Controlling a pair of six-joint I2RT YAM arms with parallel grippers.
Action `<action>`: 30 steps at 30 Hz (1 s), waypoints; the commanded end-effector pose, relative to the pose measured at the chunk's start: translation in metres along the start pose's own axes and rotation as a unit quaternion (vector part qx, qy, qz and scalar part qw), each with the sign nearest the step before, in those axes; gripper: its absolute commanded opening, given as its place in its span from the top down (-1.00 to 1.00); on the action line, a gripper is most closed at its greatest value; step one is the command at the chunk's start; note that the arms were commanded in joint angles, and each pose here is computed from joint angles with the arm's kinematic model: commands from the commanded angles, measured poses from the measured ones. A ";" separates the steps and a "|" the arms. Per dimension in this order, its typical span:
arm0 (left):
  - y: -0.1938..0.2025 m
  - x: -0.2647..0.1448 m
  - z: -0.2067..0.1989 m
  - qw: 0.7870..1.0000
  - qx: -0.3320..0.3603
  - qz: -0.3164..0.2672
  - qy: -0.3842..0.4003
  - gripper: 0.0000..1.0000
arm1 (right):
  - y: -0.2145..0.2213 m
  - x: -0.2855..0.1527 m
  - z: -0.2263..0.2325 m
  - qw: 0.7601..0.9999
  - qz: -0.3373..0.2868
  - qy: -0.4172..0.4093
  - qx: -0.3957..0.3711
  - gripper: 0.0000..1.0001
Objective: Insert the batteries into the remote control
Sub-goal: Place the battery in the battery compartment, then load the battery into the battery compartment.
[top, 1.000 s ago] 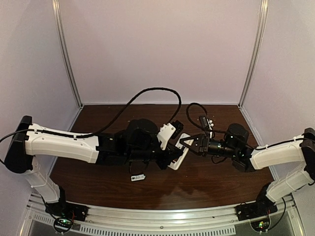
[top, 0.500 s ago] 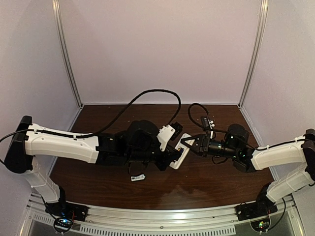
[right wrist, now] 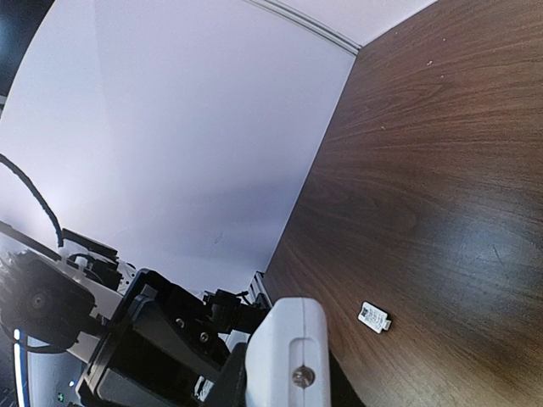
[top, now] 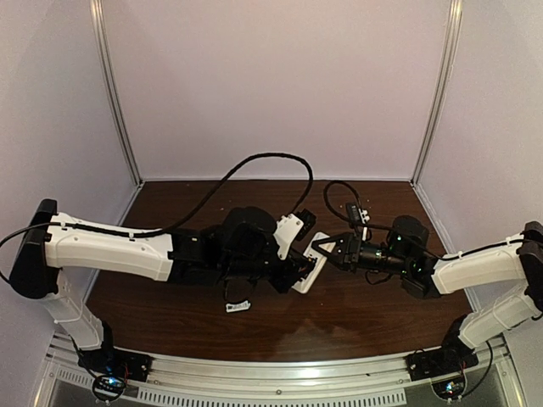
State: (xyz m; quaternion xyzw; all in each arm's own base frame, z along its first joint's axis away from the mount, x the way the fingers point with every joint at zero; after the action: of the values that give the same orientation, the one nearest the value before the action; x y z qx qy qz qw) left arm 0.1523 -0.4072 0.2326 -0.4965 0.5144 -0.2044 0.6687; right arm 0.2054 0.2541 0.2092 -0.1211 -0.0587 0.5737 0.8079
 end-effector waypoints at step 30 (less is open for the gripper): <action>0.003 -0.028 0.031 0.970 -0.217 -0.046 0.099 -0.95 | 0.004 0.001 0.014 0.998 0.029 -0.021 -0.060 1.00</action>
State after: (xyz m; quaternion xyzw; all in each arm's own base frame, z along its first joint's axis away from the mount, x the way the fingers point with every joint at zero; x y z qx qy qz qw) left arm 0.1746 -0.3538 0.2374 -0.6086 0.5497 -0.1439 0.5539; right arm 0.2002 0.2550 0.2027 -0.1494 -0.0671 0.5911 0.7898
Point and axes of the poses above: each gripper's point midway between its finger pads, its own x axis out along the fingers, its own z axis along the line the jaws close on, y = z × x, the point moved 7 cm from there along -x, back along the fingers, and after that the axes turned 11 degrees about x, right-handed, at the moved point
